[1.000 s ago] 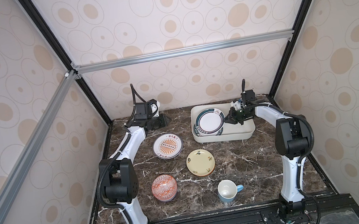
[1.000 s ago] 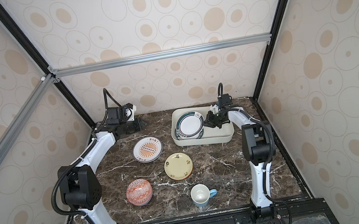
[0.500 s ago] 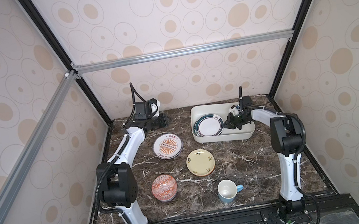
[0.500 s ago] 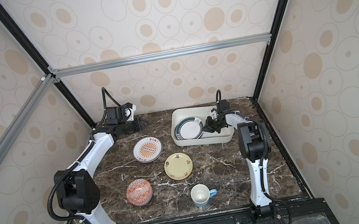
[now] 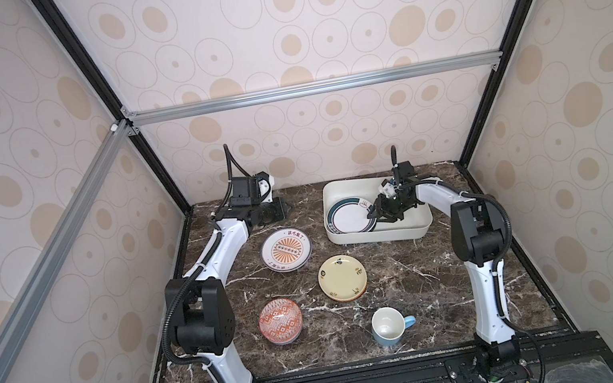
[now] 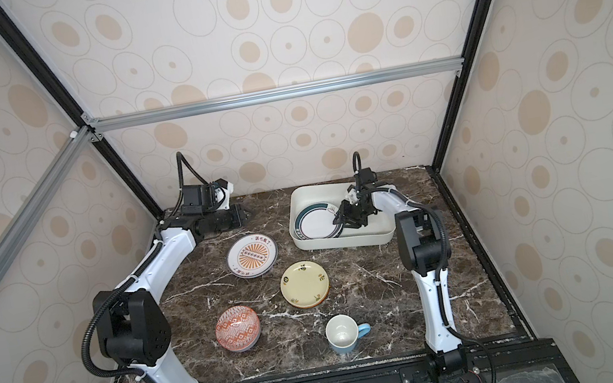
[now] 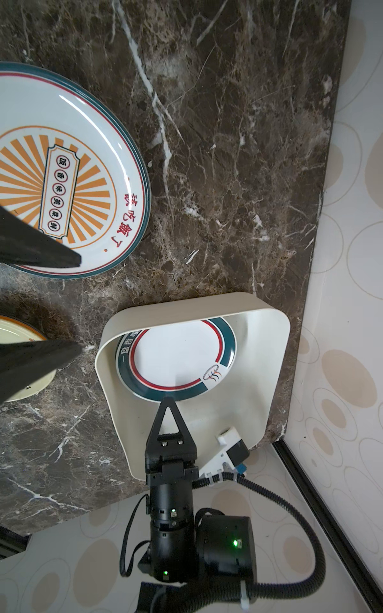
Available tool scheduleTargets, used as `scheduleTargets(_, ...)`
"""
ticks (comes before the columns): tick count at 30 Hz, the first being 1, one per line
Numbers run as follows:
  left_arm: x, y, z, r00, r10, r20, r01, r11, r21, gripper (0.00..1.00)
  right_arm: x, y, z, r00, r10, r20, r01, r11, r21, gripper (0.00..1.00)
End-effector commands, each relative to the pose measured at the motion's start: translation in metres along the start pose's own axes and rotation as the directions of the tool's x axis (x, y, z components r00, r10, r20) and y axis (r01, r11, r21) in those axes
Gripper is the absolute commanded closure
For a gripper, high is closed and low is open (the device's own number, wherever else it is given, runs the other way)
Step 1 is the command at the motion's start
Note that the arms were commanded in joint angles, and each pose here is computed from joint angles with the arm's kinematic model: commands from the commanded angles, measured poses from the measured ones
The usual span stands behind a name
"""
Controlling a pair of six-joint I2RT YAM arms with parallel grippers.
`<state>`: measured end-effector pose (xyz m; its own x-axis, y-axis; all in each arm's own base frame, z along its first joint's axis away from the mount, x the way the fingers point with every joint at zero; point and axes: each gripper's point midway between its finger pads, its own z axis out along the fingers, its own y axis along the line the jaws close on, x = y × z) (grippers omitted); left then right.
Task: Place the mixed dishes into the plastic bin
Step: 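Release the plate in the bin and move the right gripper to the sunburst plate, then grip the sunburst plate rim with the right gripper while the left steadies the stack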
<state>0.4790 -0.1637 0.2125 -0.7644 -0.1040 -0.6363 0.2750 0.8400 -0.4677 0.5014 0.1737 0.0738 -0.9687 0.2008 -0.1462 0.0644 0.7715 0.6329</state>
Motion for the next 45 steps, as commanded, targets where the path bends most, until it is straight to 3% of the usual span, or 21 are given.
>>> scheduleTargets(1,-0.001,-0.004,-0.009,0.999,0.042,0.005,-0.042,0.999,-0.008,0.63,0.007,-0.004,-0.006,0.999,-0.026,-0.032,0.027,0.998,0.056,0.59)
scheduleTargets(7,0.006,0.004,-0.006,0.999,0.051,-0.010,-0.051,0.998,-0.031,0.62,0.008,-0.004,-0.024,0.997,-0.064,-0.033,0.068,0.990,0.123,0.52)
scheduleTargets(16,0.014,0.016,-0.003,0.999,0.044,-0.021,-0.045,0.998,-0.044,0.62,0.008,-0.001,-0.033,0.996,-0.075,-0.040,0.080,0.984,0.158,0.56)
scheduleTargets(20,0.023,0.039,-0.007,0.999,0.025,-0.031,-0.028,0.994,-0.102,0.62,0.008,0.028,-0.043,0.987,-0.158,-0.029,0.160,0.971,0.175,0.57)
scheduleTargets(24,0.037,0.074,-0.017,0.999,-0.034,-0.033,0.029,0.987,-0.160,0.61,0.010,0.087,-0.046,0.963,-0.270,-0.016,0.269,0.952,0.143,0.56)
scheduleTargets(29,0.057,0.119,-0.030,0.994,-0.104,-0.035,0.092,0.965,-0.247,0.62,0.035,0.168,-0.017,0.922,-0.386,-0.022,0.387,0.922,0.029,0.55)
scheduleTargets(33,0.072,0.137,-0.032,0.991,-0.126,-0.046,0.107,0.950,-0.293,0.66,0.066,0.198,0.023,0.896,-0.438,-0.073,0.437,0.899,-0.032,0.55)
scheduleTargets(37,0.080,0.146,-0.029,0.990,-0.138,-0.042,0.118,0.941,-0.316,0.73,0.096,0.208,0.061,0.873,-0.469,-0.133,0.466,0.883,-0.055,0.55)
scheduleTargets(45,0.088,0.159,-0.022,0.987,-0.158,-0.040,0.133,0.925,-0.355,0.76,0.123,0.187,0.108,0.843,-0.495,-0.209,0.511,0.859,0.028,0.55)
